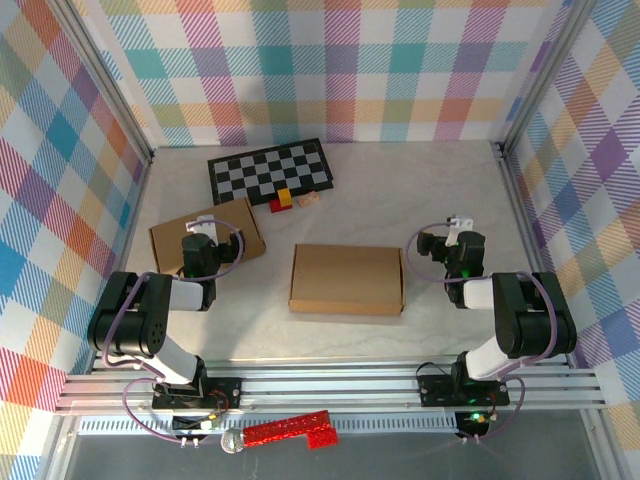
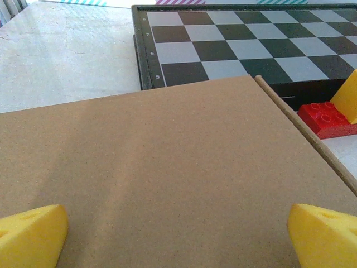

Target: Fold the paper box

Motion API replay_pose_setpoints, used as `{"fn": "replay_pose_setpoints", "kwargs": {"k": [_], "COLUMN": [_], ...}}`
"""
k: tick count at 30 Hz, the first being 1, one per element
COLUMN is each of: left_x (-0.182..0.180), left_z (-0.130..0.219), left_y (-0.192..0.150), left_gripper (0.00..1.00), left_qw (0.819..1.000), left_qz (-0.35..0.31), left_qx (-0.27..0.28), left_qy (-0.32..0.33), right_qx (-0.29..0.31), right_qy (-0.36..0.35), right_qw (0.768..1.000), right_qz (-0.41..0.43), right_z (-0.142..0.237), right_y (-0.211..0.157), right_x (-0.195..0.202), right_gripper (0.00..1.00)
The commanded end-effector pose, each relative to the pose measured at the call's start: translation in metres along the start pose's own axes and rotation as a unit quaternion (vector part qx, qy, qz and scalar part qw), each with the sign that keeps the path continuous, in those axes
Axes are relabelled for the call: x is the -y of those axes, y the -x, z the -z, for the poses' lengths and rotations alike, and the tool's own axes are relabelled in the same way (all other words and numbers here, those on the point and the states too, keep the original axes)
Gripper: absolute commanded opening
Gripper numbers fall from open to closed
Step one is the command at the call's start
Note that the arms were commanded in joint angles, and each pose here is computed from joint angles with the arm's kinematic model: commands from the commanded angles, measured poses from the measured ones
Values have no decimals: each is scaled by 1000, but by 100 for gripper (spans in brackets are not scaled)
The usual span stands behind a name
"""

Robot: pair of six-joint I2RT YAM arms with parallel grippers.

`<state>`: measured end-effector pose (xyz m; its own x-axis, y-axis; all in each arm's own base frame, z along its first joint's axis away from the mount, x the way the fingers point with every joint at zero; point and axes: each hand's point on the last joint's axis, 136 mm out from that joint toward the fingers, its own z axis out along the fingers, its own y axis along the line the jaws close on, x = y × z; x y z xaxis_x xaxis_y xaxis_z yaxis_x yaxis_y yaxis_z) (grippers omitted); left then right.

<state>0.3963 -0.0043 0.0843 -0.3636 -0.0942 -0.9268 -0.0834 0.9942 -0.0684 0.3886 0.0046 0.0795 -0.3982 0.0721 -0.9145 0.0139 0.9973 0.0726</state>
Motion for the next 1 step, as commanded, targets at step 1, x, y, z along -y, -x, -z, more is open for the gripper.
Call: {"fn": "replay_pose_setpoints", "kwargs": {"k": [1], "left_x": [-1], "left_z": [-3], "left_y": [-1], "left_gripper": [100], "left_qw": [1000], "left_qz": [4], "left_qx": [-2], "left_qy": [-5], "right_qx": [24], "right_qy": [2], "right_qw": [1000], "right_qz": [7], "right_z": [-2], "right_y": [15], "right_x": [-5], "right_gripper": [99]}}
